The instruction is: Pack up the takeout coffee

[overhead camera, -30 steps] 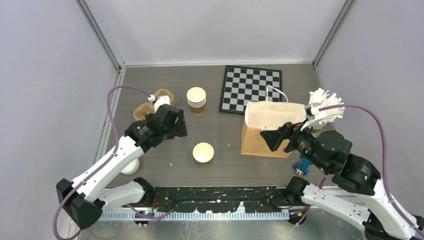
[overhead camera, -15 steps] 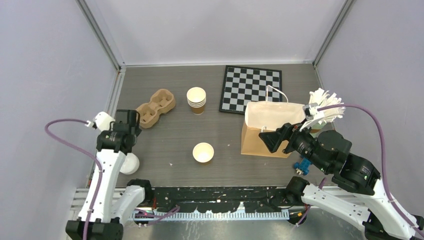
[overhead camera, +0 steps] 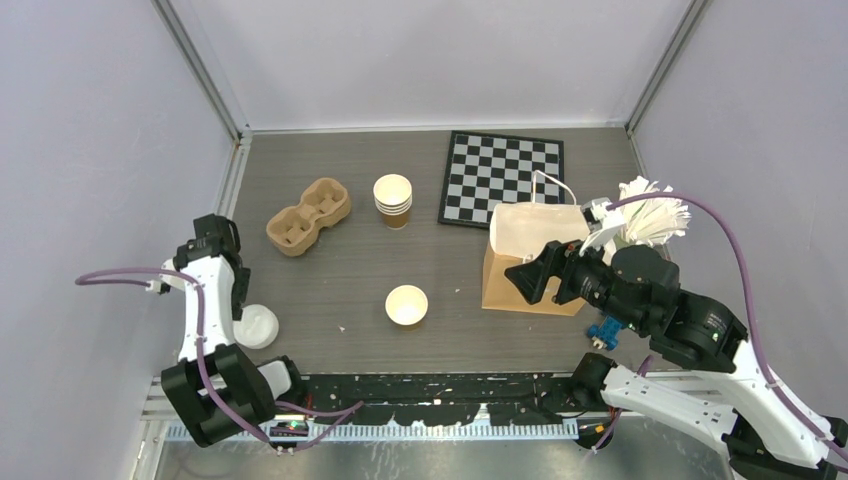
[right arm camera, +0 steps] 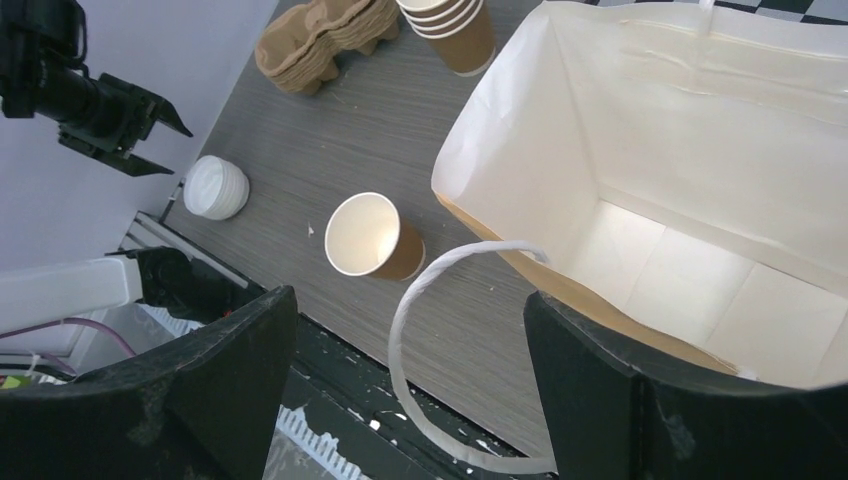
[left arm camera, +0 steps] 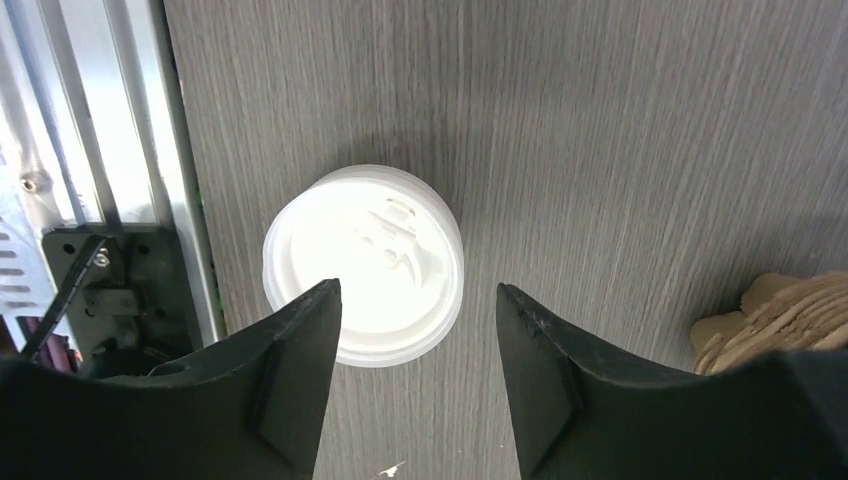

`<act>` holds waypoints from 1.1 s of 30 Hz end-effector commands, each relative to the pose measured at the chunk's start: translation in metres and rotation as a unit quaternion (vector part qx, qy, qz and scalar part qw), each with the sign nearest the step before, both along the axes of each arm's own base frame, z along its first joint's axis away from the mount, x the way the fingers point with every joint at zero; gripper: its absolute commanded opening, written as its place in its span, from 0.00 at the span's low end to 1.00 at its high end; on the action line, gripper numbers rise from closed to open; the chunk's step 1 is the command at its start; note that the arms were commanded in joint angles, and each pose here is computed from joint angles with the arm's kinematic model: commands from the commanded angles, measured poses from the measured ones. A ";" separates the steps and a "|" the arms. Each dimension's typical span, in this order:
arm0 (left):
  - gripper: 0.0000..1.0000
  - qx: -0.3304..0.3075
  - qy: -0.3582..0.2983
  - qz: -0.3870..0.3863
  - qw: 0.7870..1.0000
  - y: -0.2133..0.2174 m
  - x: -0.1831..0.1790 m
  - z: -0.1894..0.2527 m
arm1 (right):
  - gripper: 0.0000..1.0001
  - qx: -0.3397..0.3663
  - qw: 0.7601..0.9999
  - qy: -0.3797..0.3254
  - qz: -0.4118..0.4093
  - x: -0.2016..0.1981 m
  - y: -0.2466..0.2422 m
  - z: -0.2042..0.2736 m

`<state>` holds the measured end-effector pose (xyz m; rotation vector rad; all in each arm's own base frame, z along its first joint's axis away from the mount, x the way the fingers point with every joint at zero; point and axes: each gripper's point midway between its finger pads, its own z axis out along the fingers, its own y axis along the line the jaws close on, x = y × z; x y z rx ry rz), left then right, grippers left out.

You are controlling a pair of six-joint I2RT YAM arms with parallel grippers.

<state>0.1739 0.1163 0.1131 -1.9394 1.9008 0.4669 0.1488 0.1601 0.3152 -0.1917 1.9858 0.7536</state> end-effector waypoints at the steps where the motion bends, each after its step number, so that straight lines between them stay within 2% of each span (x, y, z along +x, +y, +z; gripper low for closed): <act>1: 0.59 0.001 -0.048 0.021 0.999 0.005 0.015 -0.002 | 0.87 0.040 0.999 -0.011 0.006 -0.005 0.002 0.026; 7: 0.52 0.009 -0.074 0.037 0.997 0.010 0.025 -0.013 | 0.86 0.053 0.999 -0.005 0.004 -0.002 0.008 0.024; 18: 0.43 -0.005 -0.043 0.046 0.998 0.012 0.030 -0.032 | 0.85 0.048 0.999 -0.006 0.007 0.003 0.015 0.025; 25: 0.39 0.002 -0.038 0.053 0.998 0.014 0.027 -0.036 | 0.85 0.040 0.999 -0.013 -0.001 0.004 0.009 0.026; 33: 0.41 -0.006 -0.021 0.053 0.998 0.012 0.023 -0.041 | 0.86 0.039 0.999 -0.014 -0.004 0.004 0.007 0.025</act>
